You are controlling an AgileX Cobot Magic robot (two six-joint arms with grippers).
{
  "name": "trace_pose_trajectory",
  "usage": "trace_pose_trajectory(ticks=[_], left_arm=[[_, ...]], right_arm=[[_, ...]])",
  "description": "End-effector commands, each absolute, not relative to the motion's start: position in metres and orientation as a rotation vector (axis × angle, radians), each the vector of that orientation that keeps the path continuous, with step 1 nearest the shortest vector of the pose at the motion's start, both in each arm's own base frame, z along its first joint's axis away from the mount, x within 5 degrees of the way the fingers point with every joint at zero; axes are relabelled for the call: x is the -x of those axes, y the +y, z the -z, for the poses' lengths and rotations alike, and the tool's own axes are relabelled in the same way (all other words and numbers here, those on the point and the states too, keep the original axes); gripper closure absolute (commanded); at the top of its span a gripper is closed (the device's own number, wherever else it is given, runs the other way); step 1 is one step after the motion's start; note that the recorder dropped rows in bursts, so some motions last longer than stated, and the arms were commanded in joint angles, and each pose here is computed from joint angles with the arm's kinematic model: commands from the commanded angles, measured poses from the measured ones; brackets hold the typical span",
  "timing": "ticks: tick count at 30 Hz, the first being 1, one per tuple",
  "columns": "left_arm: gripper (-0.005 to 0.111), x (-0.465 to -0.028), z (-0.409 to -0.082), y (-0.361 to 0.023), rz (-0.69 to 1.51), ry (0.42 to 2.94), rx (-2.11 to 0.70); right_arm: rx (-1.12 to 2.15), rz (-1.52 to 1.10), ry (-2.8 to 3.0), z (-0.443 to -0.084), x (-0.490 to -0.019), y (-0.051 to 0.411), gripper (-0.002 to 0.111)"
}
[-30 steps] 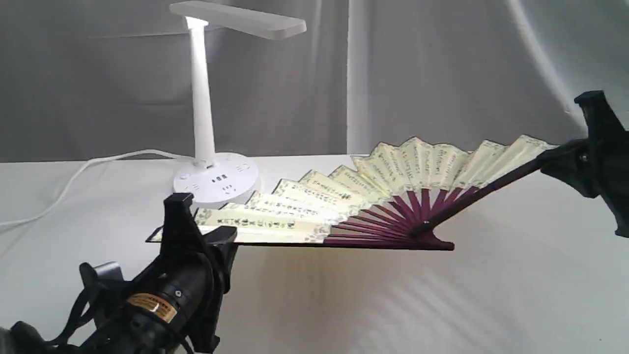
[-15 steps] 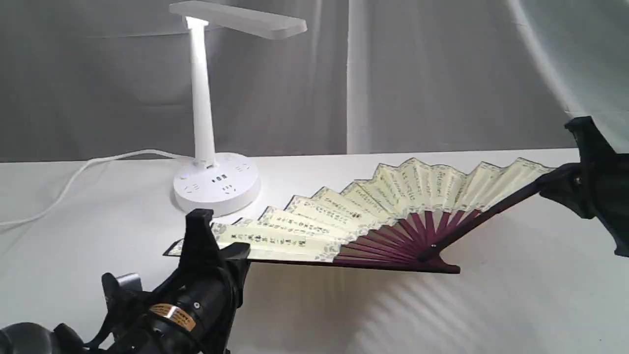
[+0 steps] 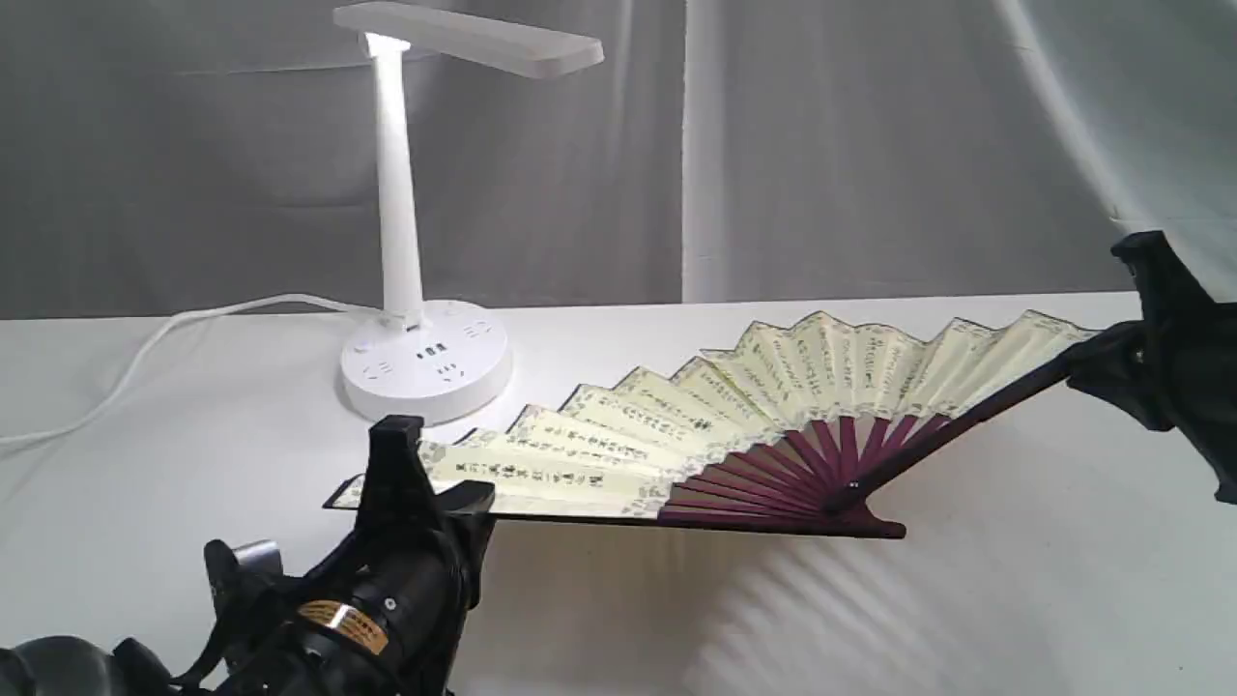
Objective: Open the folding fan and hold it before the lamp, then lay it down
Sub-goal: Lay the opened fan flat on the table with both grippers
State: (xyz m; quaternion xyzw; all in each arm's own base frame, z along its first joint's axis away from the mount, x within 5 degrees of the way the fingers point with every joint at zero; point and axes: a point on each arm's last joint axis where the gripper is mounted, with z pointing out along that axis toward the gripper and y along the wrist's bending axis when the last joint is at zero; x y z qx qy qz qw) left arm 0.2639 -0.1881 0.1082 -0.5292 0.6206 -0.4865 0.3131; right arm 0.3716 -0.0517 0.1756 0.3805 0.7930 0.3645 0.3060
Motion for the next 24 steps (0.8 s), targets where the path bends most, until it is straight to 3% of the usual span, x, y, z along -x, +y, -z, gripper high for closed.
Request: trace_pose_trajectory(ticks=[1,24], left_arm=[[0.107,-0.2657,-0.1115,-0.1888,1.304,1.615,1.391],[0.107,-0.2623,-0.1025,-0.1878,1.228,1.687,1.473]], right_arm=[[-0.957,-0.906,2.136,-0.1723,-0.3696,-0.0532,0.108],[-0.948,-0.883,2.148,-0.1713,-0.3692,-0.0541,0.108]])
